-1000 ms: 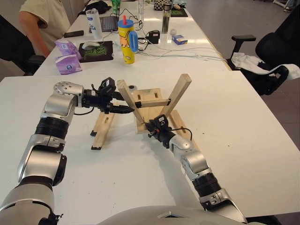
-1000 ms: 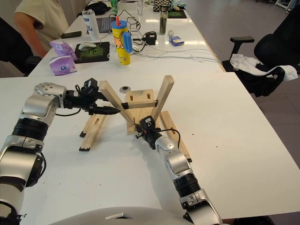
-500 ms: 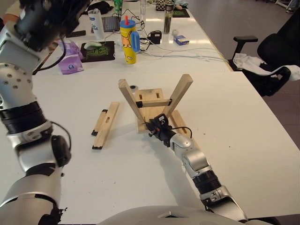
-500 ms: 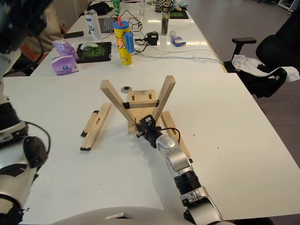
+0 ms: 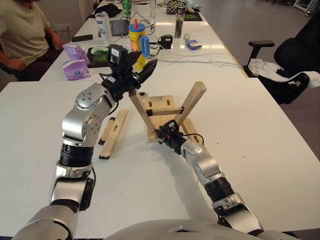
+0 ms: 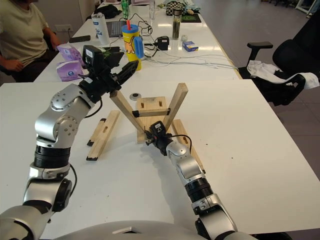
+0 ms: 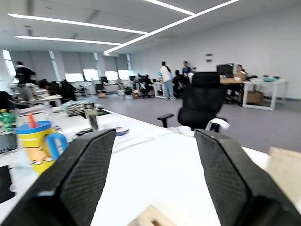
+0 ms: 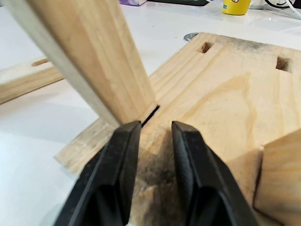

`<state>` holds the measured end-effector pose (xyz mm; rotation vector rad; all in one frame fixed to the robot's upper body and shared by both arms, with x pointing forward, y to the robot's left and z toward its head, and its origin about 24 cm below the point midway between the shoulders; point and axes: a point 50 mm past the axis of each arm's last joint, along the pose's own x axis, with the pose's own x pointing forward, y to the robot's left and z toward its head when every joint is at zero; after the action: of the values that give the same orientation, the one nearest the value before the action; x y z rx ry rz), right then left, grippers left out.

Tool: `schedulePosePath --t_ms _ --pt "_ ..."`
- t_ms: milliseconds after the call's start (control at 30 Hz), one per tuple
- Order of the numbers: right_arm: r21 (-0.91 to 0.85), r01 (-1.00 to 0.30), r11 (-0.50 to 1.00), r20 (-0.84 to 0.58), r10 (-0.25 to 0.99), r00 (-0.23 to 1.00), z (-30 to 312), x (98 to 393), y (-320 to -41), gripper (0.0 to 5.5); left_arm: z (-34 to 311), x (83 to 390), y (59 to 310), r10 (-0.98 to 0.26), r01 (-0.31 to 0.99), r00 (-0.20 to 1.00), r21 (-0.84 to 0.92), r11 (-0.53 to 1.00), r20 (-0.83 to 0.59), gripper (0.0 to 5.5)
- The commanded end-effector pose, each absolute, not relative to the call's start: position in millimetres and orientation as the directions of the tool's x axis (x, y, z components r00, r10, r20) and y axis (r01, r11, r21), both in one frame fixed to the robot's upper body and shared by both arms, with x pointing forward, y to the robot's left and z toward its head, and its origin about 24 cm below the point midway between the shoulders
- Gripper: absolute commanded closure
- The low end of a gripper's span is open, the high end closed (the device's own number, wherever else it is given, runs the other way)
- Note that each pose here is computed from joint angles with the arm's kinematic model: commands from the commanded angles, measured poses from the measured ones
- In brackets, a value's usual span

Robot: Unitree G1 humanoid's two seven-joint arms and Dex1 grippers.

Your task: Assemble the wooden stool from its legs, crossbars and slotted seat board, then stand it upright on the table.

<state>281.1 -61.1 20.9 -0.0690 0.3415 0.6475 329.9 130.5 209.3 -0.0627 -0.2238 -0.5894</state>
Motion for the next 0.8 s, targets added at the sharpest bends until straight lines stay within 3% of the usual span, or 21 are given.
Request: schedulePosePath --t_ms 33,133,167,200,267,300,367,433,500,633,800 --pt "0.058 -0.537 0.841 -0.57 0.47 0.674 -32.7 254.1 -85.3 4.28 311.4 313.7 138.8 -0.418 0.482 0.687 0.058 0.874 0.594 2.37" --pt "0.06 -0.509 0.859 -0.529 0.46 0.714 -27.0 256.9 -89.8 4.28 350.8 281.1 131.8 -0.404 0.516 0.547 0.085 0.852 0.733 2.37" --pt "0.063 -0.499 0.864 -0.52 0.455 0.723 -25.8 257.3 -91.2 4.28 350.1 278.0 129.1 -0.404 0.528 0.548 0.071 0.846 0.732 2.37" --pt "0.06 -0.49 0.87 -0.516 0.447 0.731 -25.2 257.5 -92.7 4.28 330.4 285.2 123.8 -0.418 0.519 0.625 0.049 0.853 0.66 2.37" --pt "0.048 -0.485 0.873 -0.499 0.442 0.746 -21.9 258.0 -93.8 4.28 224.1 310.7 118.1 -0.409 0.426 0.88 -0.02 0.904 0.242 2.37" --pt "0.038 -0.491 0.87 -0.491 0.444 0.749 -19.7 258.0 -93.6 4.28 155.3 308.4 117.3 -0.404 0.404 0.914 -0.014 0.915 -0.031 2.37" --pt "0.025 -0.509 0.86 -0.477 0.458 0.75 -15.8 257.8 -92.6 4.28 49.3 279.3 119.1 -0.392 0.424 0.819 -0.018 0.906 -0.419 2.37" --pt "0.023 -0.529 0.848 -0.473 0.475 0.741 -14.0 257.7 -91.5 4.28 18.9 267.6 128.2 -0.341 0.368 0.79 -0.05 0.928 -0.51 2.37" --pt "0.022 -0.536 0.844 -0.475 0.48 0.737 -13.5 257.2 -92.0 4.28 29.9 276.9 131.5 -0.327 0.344 0.825 -0.05 0.938 -0.462 2.37" --pt "0.018 -0.552 0.833 -0.484 0.491 0.725 -14.6 254.8 -91.4 4.28 122.6 313.4 140.2 -0.241 0.241 0.97 0.027 0.97 -0.026 2.37" --pt "0.025 -0.56 0.828 -0.443 0.511 0.737 -8.4 258.9 -88.5 4.28 219.6 303.8 148.4 -0.127 0.139 0.895 0.002 0.99 0.427 2.37"
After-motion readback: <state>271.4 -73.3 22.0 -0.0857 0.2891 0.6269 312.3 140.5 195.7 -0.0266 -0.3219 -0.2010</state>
